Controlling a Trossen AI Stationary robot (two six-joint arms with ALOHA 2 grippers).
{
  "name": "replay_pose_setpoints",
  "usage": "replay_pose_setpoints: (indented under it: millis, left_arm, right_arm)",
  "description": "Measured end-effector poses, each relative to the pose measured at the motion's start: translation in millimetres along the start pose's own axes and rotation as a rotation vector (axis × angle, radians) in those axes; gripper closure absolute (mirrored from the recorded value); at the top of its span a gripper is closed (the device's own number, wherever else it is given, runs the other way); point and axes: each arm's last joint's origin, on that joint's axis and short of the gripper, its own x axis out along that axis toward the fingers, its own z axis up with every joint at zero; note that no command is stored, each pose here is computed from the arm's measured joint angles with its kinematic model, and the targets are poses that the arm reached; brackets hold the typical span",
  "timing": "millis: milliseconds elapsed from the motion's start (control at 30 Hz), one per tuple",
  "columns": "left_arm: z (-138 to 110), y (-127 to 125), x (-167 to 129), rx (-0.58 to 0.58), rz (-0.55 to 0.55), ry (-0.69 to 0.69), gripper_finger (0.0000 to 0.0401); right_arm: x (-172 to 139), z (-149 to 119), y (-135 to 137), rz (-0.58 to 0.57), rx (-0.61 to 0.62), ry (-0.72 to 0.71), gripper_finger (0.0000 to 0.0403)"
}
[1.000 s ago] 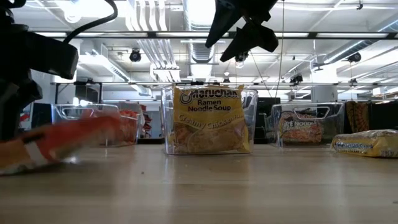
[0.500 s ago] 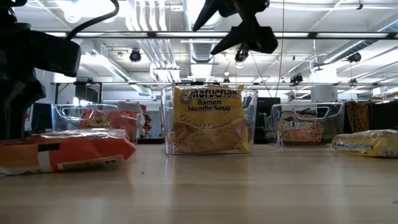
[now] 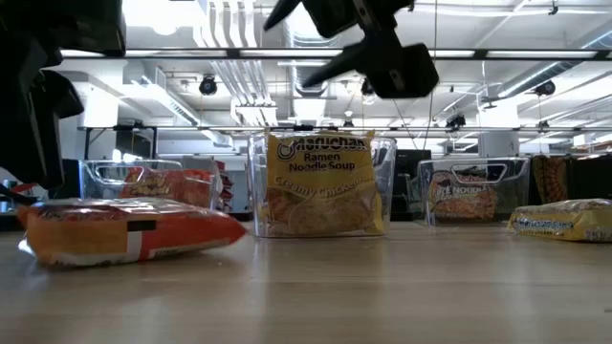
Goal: Sort Maruchan noodles
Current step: Put the orange noodle pack into the top left transparent bin
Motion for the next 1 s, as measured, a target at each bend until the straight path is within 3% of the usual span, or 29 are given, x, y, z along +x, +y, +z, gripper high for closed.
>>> replay_pose_setpoints:
  millis: [167, 433, 667, 1000]
  left_arm:
    - [1.9, 0.4, 2.2, 0.001, 0.027, -0.05, 0.0254]
    - [-3.3, 9.3, 11.0, -0.066, 0.078, -0.09, 0.0254]
    - [-11.8, 16.5, 22.6, -0.162, 0.044, -0.116, 0.0254]
    - [-22.3, 11.8, 20.4, -0.137, 0.018, -0.112, 0.0254]
  right_arm:
    - [14.2, -2.9, -7.0, -0.033, 0.008, 0.023, 0.0188]
    - [33.5, -0.4, -5.4, 0.049, 0.008, -0.01, 0.0188]
    - [35.5, 3.9, -4.9, 0.071, 0.012, -0.035, 0.0188]
    - [35.3, 8.0, -6.5, 0.041, 0.005, -0.114, 0.0188]
